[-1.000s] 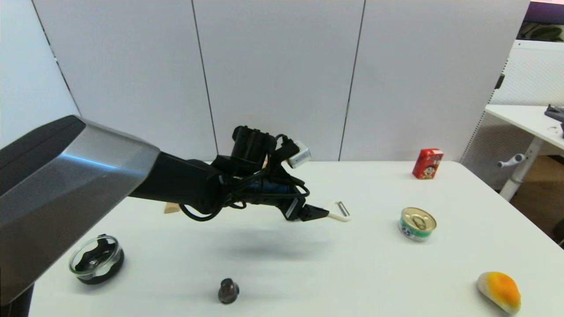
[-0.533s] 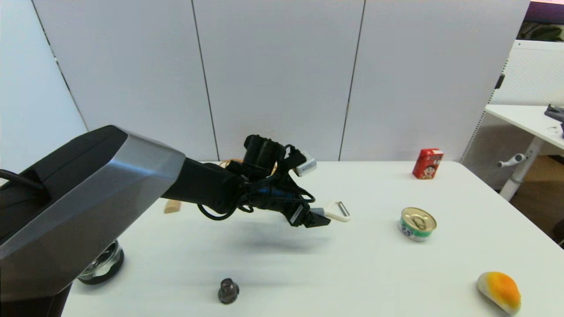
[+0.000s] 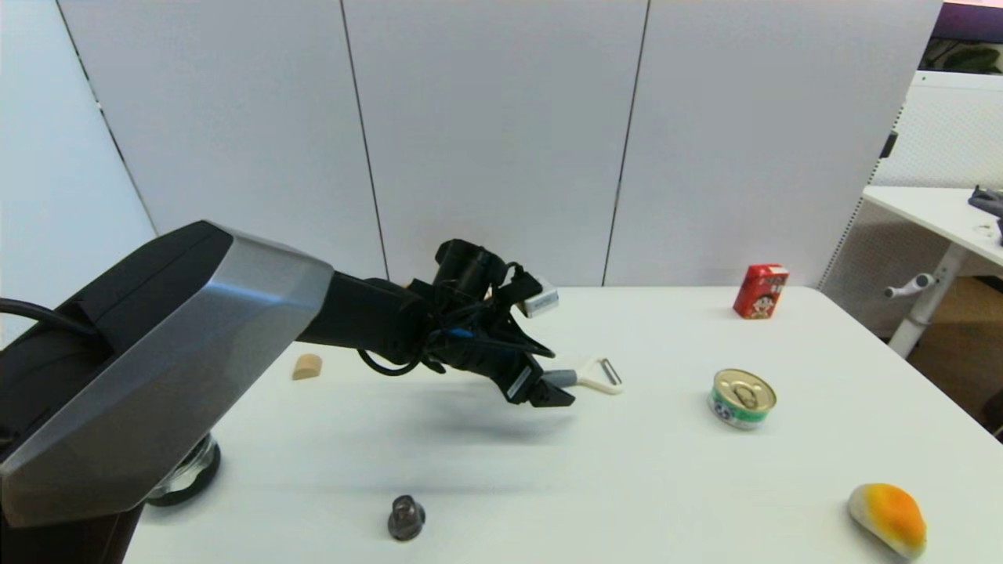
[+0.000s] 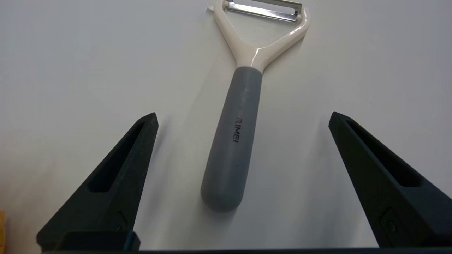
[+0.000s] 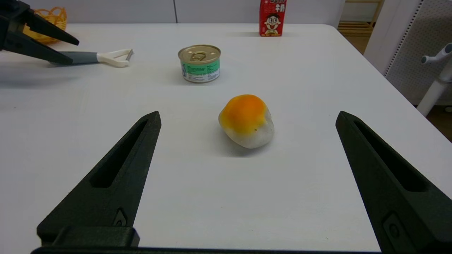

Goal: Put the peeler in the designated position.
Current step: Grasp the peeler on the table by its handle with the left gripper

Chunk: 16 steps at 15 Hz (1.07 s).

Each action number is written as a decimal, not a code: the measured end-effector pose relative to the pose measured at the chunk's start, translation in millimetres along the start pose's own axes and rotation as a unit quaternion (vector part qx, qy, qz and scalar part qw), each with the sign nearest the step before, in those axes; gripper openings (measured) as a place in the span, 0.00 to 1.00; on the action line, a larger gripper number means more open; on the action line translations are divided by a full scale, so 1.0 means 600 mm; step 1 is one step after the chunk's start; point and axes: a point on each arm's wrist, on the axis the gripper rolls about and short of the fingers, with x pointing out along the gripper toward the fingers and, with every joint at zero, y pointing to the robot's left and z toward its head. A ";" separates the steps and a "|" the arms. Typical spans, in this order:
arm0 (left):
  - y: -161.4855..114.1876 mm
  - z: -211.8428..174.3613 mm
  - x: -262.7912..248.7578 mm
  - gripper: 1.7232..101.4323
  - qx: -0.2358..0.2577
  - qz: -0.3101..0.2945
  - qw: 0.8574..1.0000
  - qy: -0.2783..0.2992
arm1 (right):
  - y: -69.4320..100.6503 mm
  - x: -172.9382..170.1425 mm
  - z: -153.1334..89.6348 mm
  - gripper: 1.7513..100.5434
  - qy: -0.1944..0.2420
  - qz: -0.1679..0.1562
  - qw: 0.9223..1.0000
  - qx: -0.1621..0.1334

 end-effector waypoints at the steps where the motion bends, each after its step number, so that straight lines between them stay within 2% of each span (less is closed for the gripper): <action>1: 0.003 -0.002 0.001 0.96 -0.002 0.001 1.000 0.001 | 0.000 0.000 0.000 0.97 0.000 0.000 1.000 0.000; 16: 0.016 -0.012 0.012 0.96 -0.020 -0.001 1.000 0.017 | 0.000 0.000 0.000 0.97 0.000 0.000 1.000 0.000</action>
